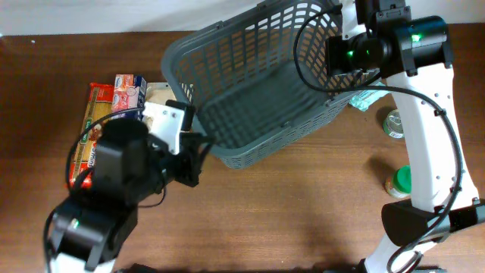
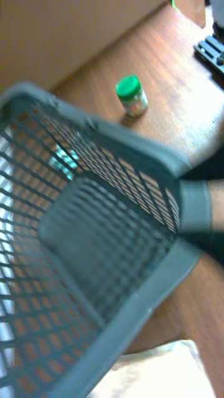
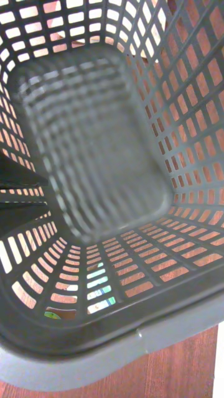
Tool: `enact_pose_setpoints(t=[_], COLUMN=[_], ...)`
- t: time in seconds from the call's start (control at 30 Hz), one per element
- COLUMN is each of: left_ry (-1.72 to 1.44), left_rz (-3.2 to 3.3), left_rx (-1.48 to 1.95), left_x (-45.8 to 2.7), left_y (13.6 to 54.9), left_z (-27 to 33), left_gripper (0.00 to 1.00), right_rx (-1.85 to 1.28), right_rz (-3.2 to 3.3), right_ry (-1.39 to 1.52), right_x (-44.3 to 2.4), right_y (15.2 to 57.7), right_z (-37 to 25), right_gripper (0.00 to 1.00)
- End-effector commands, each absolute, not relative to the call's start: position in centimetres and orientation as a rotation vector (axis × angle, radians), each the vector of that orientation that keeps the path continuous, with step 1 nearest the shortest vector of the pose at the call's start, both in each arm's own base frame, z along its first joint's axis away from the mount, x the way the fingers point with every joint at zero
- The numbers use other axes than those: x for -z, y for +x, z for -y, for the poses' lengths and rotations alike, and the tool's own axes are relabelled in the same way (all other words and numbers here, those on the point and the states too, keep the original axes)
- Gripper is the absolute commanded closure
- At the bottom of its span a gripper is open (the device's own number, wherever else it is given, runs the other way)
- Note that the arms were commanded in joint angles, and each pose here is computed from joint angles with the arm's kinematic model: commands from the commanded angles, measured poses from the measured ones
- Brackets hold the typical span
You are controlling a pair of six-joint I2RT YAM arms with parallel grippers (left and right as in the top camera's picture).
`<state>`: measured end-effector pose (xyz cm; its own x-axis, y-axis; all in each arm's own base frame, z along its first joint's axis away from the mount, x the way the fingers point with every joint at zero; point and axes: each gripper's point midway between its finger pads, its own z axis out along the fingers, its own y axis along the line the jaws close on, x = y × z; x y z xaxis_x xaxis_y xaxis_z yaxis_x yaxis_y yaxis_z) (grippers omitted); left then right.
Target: Pack container
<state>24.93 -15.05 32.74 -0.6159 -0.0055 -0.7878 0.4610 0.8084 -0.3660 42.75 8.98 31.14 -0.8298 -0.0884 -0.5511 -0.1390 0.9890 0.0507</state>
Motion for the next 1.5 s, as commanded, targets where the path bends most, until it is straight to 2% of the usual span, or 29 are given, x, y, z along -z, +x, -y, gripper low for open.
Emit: enact_pose_setpoints(t=[0.0, 0.13, 0.23, 0.4, 0.53, 0.67, 0.97, 1.27, 1.47], left_ry=[0.412, 0.48, 0.56, 0.759, 0.866, 0.826, 0.757, 0.59, 0.531], left_rz=[-1.999, -1.983, -2.098, -2.198, -2.182, -2.185, -2.162, -2.192, -2.211], left_rx=[0.714, 0.629, 0.577, 0.582, 0.405, 0.149, -0.182, -0.239, -0.209], left_x=[-36.4, -36.2, -33.0, -28.1, -26.6, -24.9, -22.3, -21.9, -22.0], left_y=[22.0, 19.5, 18.3, 17.3, 17.2, 19.0, 23.5, 27.4, 28.5], left_z=[14.7, 14.0, 14.4, 18.6, 20.5, 21.0, 21.9, 20.0, 19.2], left_gripper=[0.98, 0.98, 0.98, 0.98, 0.98, 0.98, 0.98, 0.98, 0.98], right_rx=[-0.125, -0.118, -0.118, -0.119, -0.114, -0.109, -0.028, 0.039, 0.065], right_rz=[-2.517, -2.517, -2.517, -2.518, -2.518, -2.522, -2.53, -2.541, -2.594], right_ry=[-0.152, -0.15, -0.15, -0.149, -0.148, -0.148, -0.123, -0.061, -0.005], right_x=[-32.6, -32.6, -32.6, -32.6, -32.6, -32.5, -32.3, -32.2, -30.9], right_y=[42.5, 42.5, 42.5, 42.5, 42.5, 42.4, 42.3, 42.4, 42.4], right_z=[-8.8, -8.7, -8.7, -8.7, -8.6, -8.6, -7.4, -5.1, -2.7], right_gripper=[0.96, 0.96, 0.96, 0.96, 0.96, 0.96, 0.96, 0.96, 0.96])
